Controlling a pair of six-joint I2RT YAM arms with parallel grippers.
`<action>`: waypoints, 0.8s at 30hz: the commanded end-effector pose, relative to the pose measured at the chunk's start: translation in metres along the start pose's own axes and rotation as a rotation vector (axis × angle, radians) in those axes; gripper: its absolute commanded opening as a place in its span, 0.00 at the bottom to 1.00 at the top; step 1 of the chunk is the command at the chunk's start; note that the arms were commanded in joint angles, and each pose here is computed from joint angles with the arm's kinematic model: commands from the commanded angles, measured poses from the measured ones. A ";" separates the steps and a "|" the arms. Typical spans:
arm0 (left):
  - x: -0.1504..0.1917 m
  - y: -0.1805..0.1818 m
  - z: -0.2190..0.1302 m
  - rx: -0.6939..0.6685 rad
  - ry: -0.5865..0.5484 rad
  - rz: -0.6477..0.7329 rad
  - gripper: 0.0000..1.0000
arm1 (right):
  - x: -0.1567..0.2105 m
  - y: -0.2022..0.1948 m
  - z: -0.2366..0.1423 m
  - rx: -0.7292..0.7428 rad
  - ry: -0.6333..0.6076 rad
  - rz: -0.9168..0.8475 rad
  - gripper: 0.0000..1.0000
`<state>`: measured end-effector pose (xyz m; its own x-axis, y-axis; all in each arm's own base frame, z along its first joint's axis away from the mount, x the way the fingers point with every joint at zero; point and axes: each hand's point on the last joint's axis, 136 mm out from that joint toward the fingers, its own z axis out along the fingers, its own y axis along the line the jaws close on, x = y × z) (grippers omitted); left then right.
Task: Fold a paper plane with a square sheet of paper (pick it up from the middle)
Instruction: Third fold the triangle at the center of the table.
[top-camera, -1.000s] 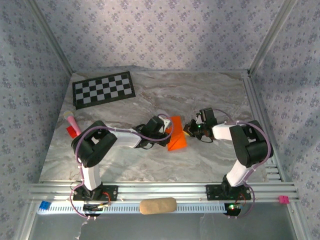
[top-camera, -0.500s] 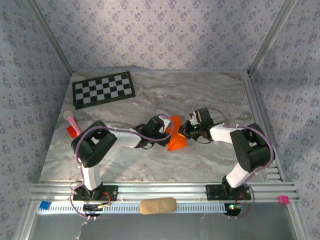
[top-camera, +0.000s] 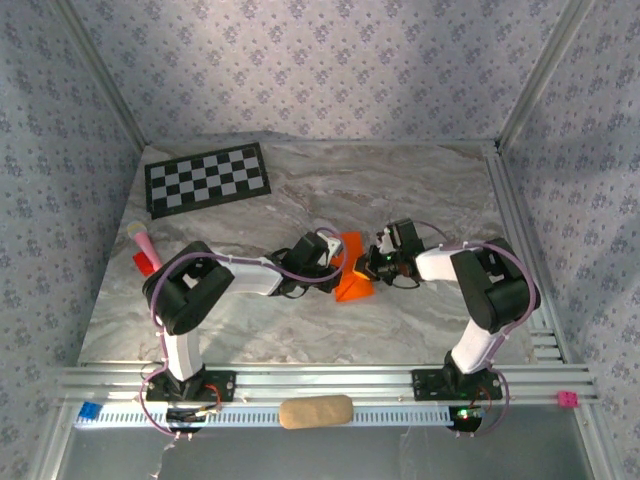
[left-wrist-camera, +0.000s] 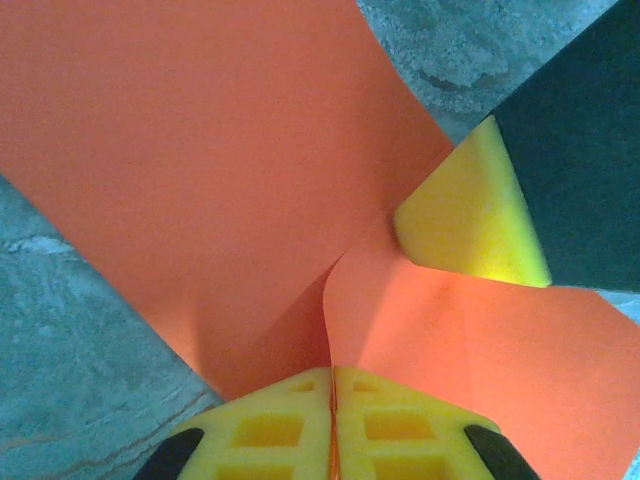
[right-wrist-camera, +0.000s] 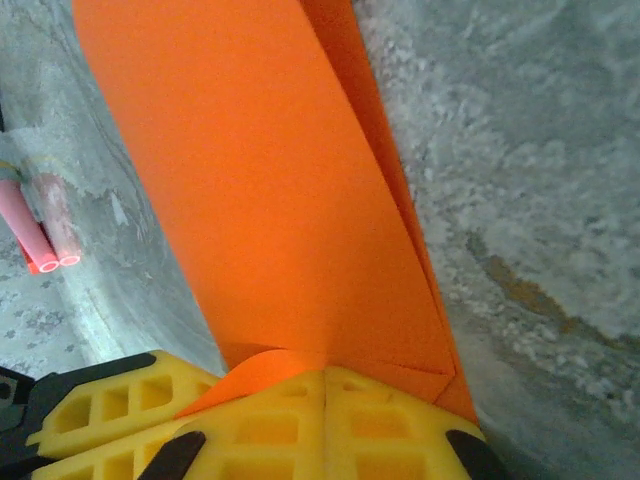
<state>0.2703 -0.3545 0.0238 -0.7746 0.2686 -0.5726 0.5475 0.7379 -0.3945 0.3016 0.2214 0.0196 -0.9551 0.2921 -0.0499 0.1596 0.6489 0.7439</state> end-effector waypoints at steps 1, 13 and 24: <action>0.022 0.013 0.002 -0.049 0.084 -0.007 0.11 | 0.007 -0.034 0.002 0.107 0.006 0.040 0.03; -0.019 0.010 -0.039 -0.090 0.015 -0.141 0.36 | 0.010 -0.043 0.001 0.131 0.001 0.050 0.02; -0.031 -0.058 -0.054 0.217 0.080 -0.264 0.15 | 0.010 -0.042 0.000 0.137 -0.008 0.049 0.02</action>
<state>0.2608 -0.3433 0.0779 -0.8991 0.1088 -0.4240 0.3568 0.7433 -0.5659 0.3022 0.2200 0.0189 -0.9536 0.2953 -0.0592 0.1538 0.6465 0.7473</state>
